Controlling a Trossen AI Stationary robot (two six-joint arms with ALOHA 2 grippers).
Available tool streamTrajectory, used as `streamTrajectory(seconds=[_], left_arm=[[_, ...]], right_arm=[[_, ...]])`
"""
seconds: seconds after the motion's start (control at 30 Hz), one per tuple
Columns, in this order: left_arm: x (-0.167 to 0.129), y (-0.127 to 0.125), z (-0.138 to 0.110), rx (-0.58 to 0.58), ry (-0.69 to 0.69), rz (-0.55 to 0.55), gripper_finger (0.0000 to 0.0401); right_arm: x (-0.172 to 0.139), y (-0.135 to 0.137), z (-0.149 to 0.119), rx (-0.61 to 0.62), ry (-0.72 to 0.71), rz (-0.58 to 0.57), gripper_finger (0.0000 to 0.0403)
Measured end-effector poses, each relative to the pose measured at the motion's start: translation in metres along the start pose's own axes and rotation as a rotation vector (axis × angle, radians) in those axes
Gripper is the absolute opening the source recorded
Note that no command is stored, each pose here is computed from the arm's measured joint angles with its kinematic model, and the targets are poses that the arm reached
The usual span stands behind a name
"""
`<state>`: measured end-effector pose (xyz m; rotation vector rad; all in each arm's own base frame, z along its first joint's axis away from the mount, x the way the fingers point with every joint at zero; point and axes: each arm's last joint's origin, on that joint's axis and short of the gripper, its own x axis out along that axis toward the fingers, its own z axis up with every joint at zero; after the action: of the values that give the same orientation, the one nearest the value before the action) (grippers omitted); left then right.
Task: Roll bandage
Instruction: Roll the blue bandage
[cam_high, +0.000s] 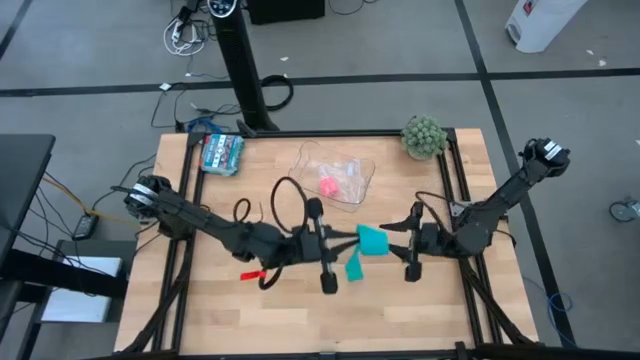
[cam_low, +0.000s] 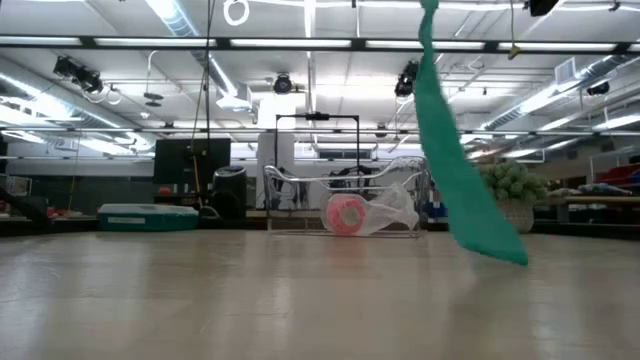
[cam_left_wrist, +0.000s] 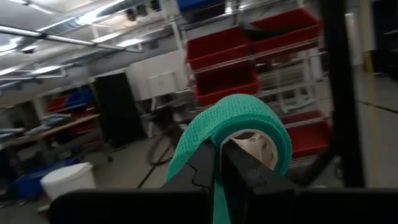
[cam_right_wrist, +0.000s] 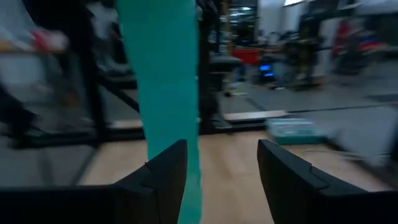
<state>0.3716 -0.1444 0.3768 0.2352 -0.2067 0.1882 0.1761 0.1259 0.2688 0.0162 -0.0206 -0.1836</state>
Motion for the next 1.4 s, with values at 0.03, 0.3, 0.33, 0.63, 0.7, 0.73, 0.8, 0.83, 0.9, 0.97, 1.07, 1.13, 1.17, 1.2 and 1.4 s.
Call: streamTrajectory(seconds=[0.03, 0.3, 0.33, 0.63, 0.7, 0.73, 0.8, 0.83, 0.9, 0.97, 1.07, 1.13, 1.17, 1.2, 1.4], left_arm=[[0.002, 0.003, -0.001, 0.002, 0.004, 0.015, 0.0024], [0.008, 0.015, -0.003, -0.008, -0.006, 0.077, 0.0024], [0.008, 0.016, -0.003, -0.009, -0.006, 0.083, 0.0024], [0.008, 0.019, 0.001, -0.02, -0.027, 0.133, 0.0024], [0.008, 0.019, 0.001, -0.024, -0.034, 0.137, 0.0024], [0.008, 0.019, 0.001, -0.025, -0.034, 0.139, 0.0024], [0.008, 0.019, 0.001, -0.024, -0.032, 0.139, 0.0024], [0.008, 0.019, 0.001, -0.023, -0.031, 0.139, 0.0024], [0.008, 0.019, 0.001, -0.026, -0.035, 0.14, 0.0024], [0.008, 0.019, 0.002, -0.032, -0.044, 0.144, 0.0024], [0.007, 0.019, 0.003, -0.033, -0.046, 0.142, 0.0024], [0.007, 0.018, 0.003, -0.034, -0.046, 0.14, 0.0024], [0.006, 0.017, 0.003, -0.035, -0.047, 0.137, 0.0024], [0.006, 0.017, 0.004, -0.035, -0.047, 0.135, 0.0024], [0.004, 0.013, 0.005, -0.038, -0.055, 0.126, 0.0024]], right_arm=[[0.002, 0.004, 0.0, -0.033, 0.006, -0.024, 0.0191], [0.021, 0.037, -0.004, -0.154, 0.04, -0.207, 0.0191], [0.024, 0.041, -0.005, -0.164, 0.046, -0.233, 0.0191], [0.054, 0.08, -0.031, -0.206, 0.07, -0.461, 0.0191], [0.059, 0.087, -0.035, -0.208, 0.071, -0.507, 0.0191], [0.061, 0.09, -0.037, -0.208, 0.071, -0.523, 0.0191], [0.067, 0.096, -0.041, -0.202, 0.07, -0.531, 0.0191], [0.069, 0.099, -0.043, -0.198, 0.069, -0.535, 0.0191], [0.074, 0.101, -0.046, -0.197, 0.069, -0.571, 0.0191], [0.079, 0.1, -0.052, -0.21, 0.075, -0.608, 0.019], [0.086, 0.095, -0.057, -0.221, 0.081, -0.638, 0.0185], [0.089, 0.09, -0.06, -0.214, 0.081, -0.652, 0.018], [0.09, 0.087, -0.062, -0.213, 0.082, -0.653, 0.0178], [0.091, 0.084, -0.065, -0.223, 0.087, -0.658, 0.0175], [0.094, 0.071, -0.077, -0.236, 0.102, -0.625, 0.0163]])
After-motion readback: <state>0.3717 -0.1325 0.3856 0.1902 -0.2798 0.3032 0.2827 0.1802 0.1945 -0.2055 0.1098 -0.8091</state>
